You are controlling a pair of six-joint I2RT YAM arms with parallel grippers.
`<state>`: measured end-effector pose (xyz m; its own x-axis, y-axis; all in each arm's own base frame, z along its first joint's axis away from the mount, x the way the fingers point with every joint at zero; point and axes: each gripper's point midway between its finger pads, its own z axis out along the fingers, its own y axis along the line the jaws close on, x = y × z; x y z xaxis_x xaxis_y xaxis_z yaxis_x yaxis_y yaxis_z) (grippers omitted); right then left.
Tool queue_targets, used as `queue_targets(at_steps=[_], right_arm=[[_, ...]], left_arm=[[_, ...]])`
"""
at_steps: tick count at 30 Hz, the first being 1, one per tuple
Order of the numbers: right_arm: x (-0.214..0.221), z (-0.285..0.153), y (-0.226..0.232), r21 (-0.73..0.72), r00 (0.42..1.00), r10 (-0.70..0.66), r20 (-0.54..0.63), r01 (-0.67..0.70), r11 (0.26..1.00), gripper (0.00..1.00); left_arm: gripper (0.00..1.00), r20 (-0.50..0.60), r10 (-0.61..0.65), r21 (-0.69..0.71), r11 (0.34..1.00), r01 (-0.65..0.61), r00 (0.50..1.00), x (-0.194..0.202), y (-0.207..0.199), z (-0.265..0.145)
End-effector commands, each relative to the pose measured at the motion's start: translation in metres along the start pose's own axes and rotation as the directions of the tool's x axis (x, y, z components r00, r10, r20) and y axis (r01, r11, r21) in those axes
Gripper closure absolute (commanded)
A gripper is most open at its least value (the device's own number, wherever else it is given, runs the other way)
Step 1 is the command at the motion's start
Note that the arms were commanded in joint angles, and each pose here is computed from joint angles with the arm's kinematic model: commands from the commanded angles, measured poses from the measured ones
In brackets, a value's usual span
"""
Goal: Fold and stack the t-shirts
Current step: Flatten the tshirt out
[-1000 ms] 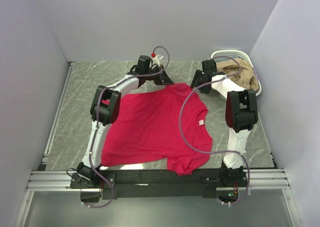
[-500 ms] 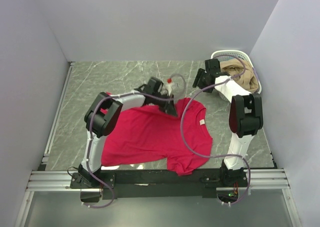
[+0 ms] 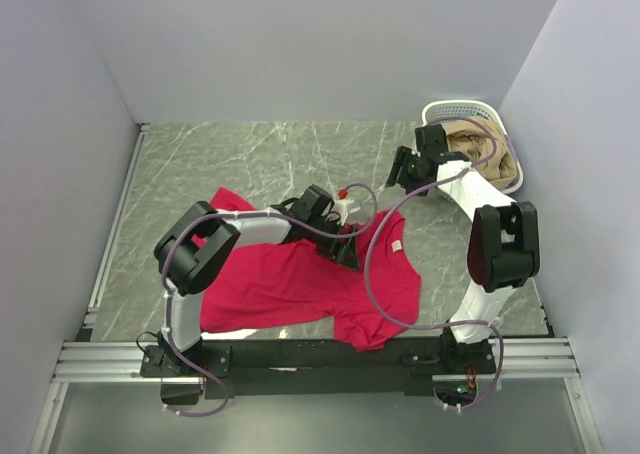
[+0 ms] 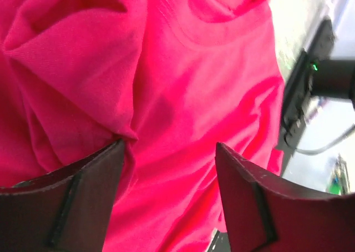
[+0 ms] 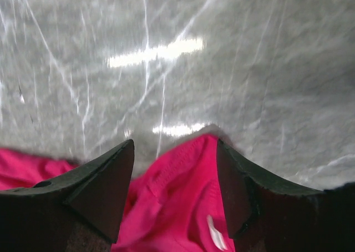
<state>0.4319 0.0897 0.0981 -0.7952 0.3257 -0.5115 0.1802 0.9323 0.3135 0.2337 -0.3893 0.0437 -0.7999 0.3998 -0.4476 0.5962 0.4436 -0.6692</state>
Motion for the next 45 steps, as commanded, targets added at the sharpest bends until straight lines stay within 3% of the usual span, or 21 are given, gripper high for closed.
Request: queue_targets(at_steps=[1, 7, 10, 14, 23, 32, 38, 45], right_arm=[[0.013, -0.023, 0.015, -0.074, 0.999, -0.049, -0.023, 0.047, 0.996, 0.33], [0.039, -0.021, 0.037, -0.051, 0.973, -0.217, -0.078, 0.214, 0.976, 0.34], [0.045, -0.027, 0.051, -0.018, 0.950, -0.311, -0.039, 0.310, 0.951, 0.33], [0.039, -0.028, 0.063, -0.030, 0.952, -0.307, -0.010, 0.307, 0.951, 0.32], [0.020, -0.013, 0.097, -0.091, 0.955, -0.296, -0.030, 0.292, 0.952, 0.32], [0.044, 0.005, 0.108, -0.074, 0.932, -0.343, -0.114, 0.336, 0.939, 0.32], [0.069, 0.013, 0.106, -0.050, 0.911, -0.377, -0.169, 0.374, 0.926, 0.32], [0.087, 0.016, 0.100, -0.036, 0.899, -0.384, -0.212, 0.385, 0.922, 0.36]], left_arm=[[0.25, 0.125, -0.055, -0.232, 0.969, 0.083, 0.991, -0.007, 0.039, -0.015], [0.24, 0.280, -0.096, -0.330, 0.925, 0.189, 0.955, -0.040, 0.053, -0.030], [0.23, 0.340, -0.074, -0.270, 0.947, 0.173, 0.937, -0.055, 0.035, -0.037], [0.22, 0.373, -0.018, -0.179, 0.980, 0.091, 0.928, -0.069, 0.000, -0.053], [0.19, 0.434, 0.050, -0.176, 0.984, 0.030, 0.899, -0.088, -0.032, -0.089], [0.16, 0.517, 0.046, -0.290, 0.949, 0.124, 0.855, -0.093, -0.020, -0.116], [0.10, 0.614, 0.046, -0.344, 0.914, 0.214, 0.788, -0.104, -0.010, -0.148], [0.09, 0.608, 0.026, -0.387, 0.883, 0.267, 0.794, -0.092, 0.003, -0.156]])
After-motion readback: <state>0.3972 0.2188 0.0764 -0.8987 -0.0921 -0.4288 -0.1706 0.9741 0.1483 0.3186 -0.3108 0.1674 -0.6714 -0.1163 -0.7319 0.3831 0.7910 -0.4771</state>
